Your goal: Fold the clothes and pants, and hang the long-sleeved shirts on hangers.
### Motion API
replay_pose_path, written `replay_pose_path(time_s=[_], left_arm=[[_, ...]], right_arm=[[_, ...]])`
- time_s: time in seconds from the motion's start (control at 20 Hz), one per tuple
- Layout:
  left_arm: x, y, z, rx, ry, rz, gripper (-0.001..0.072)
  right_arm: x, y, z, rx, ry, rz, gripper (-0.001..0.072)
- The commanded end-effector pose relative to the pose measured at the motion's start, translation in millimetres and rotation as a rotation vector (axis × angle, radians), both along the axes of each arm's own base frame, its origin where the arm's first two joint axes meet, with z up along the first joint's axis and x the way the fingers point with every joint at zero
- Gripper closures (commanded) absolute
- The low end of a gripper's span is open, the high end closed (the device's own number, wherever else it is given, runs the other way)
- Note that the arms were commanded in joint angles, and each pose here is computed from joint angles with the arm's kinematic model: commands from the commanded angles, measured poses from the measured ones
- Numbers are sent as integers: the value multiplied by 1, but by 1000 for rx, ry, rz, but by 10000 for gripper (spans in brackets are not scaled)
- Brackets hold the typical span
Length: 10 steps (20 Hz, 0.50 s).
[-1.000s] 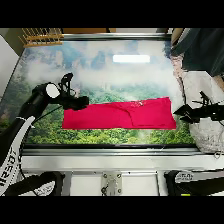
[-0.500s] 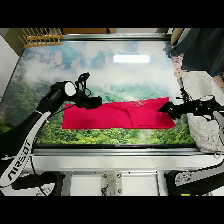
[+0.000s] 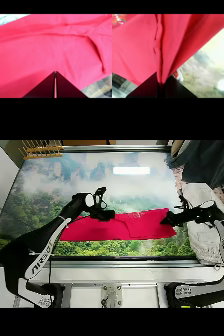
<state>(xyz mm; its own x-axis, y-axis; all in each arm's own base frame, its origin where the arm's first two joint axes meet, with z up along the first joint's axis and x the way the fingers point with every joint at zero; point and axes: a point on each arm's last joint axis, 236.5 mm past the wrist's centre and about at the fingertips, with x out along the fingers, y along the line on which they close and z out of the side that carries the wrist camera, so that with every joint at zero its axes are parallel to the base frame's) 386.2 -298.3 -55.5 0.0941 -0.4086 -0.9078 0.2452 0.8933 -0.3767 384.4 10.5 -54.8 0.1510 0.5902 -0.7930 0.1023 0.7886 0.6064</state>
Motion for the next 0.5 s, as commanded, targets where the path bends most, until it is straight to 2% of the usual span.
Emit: replay_pose_path(time_s=[0.0, 0.2, 0.45], left_arm=[[3, -38, -16, -19, 16, -50, 699], [2, -97, -26, -140, 78, -64, 699], [-11, -134, -44, -143, 112, -142, 699]], right_arm=[[-9, -14, 56, -132, 9, 44, 700], [-9, -2, 115, -273, -21, 99, 700], [1, 42, 162, -323, -114, 173, 700]])
